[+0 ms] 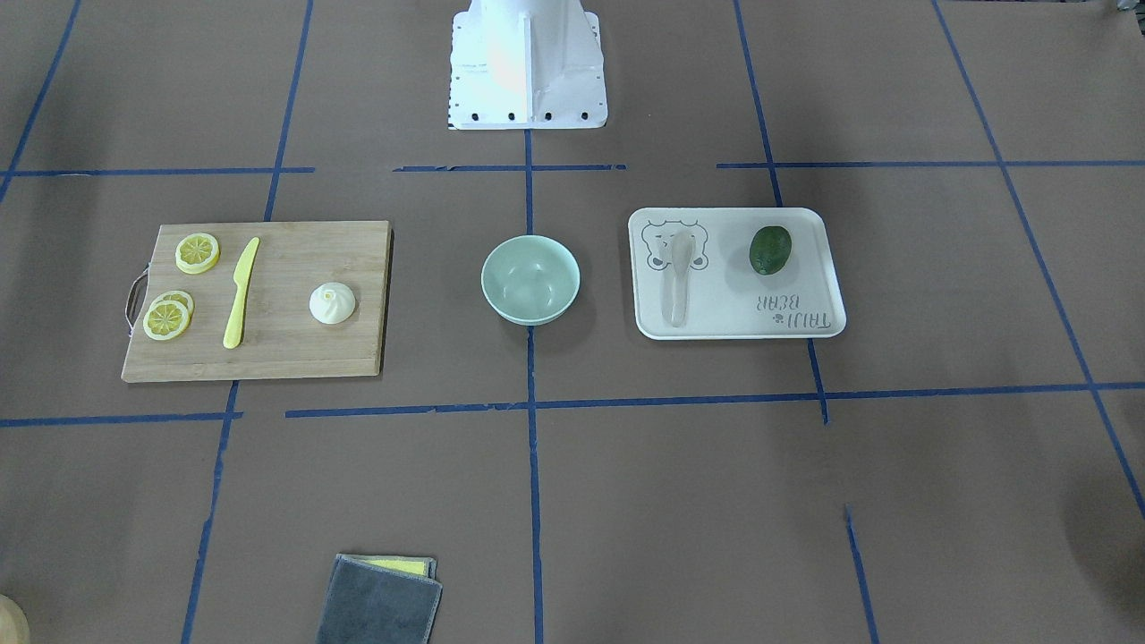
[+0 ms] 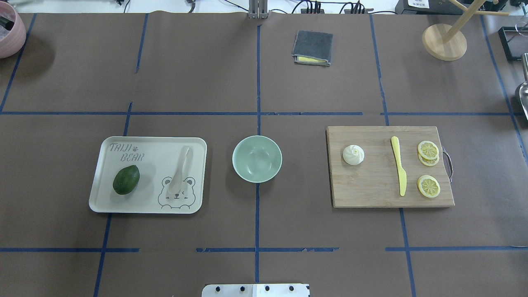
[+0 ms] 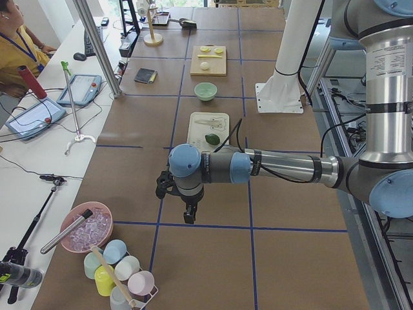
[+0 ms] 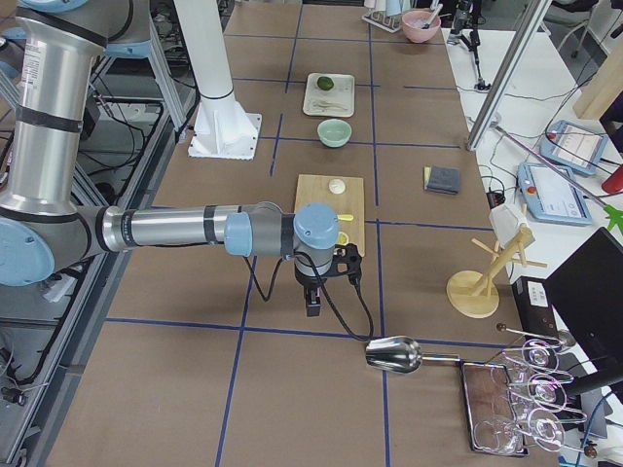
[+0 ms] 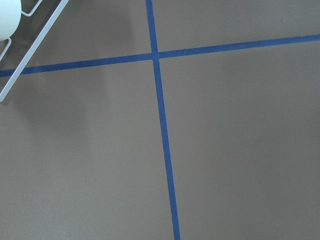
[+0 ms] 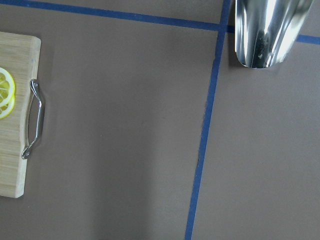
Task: Put spoon and bun in bowl
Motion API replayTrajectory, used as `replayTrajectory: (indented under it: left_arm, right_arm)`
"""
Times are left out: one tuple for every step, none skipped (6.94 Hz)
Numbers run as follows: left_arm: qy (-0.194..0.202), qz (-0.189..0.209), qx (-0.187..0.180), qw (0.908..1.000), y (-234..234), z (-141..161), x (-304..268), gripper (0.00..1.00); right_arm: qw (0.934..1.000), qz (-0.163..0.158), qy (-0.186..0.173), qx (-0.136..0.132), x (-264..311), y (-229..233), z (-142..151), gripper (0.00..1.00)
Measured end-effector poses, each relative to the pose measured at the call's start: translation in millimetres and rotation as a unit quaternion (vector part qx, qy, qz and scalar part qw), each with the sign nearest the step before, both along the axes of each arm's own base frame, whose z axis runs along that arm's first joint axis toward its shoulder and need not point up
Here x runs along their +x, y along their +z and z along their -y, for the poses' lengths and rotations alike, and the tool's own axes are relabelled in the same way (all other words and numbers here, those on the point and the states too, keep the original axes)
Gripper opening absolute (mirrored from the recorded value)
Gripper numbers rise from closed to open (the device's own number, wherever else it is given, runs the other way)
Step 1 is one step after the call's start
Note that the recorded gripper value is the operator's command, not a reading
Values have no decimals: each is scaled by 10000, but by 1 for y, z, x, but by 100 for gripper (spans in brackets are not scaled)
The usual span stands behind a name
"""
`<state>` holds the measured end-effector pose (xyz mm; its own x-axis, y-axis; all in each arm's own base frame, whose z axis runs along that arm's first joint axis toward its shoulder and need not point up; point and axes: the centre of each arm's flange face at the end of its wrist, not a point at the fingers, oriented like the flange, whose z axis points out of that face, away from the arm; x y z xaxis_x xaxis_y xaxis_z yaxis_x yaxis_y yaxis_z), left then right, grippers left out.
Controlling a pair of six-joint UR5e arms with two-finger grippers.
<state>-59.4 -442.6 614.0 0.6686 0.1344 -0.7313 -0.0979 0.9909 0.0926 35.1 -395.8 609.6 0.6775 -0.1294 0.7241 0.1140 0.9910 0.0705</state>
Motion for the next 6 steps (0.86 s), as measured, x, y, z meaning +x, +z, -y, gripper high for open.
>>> replayTrajectory:
  left_arm:
    - [4,2,54,10000,-6,1,0,100]
    - [6,1,143,9999,-15,1,0,100]
    - [5,6,204,9998,-21,1,0,100]
    - [4,61,224,9997,-21,2,-1,100]
    - [4,112,251,9996,-23,3,-1,100]
    - [12,76,339,9994,-31,5,0,100]
  right_arm:
    - [10000,1,22,-11,0,-1,0,100]
    - [10000,5,35,-10,0,-3,0,100]
    - [10000,7,51,-5,0,-5,-1,100]
    - [10000,10,84,-15,0,-7,0,100]
    - [9999,20,118,-20,-1,-10,2,100]
    - [9999,36,129,-4,-1,-13,3,100]
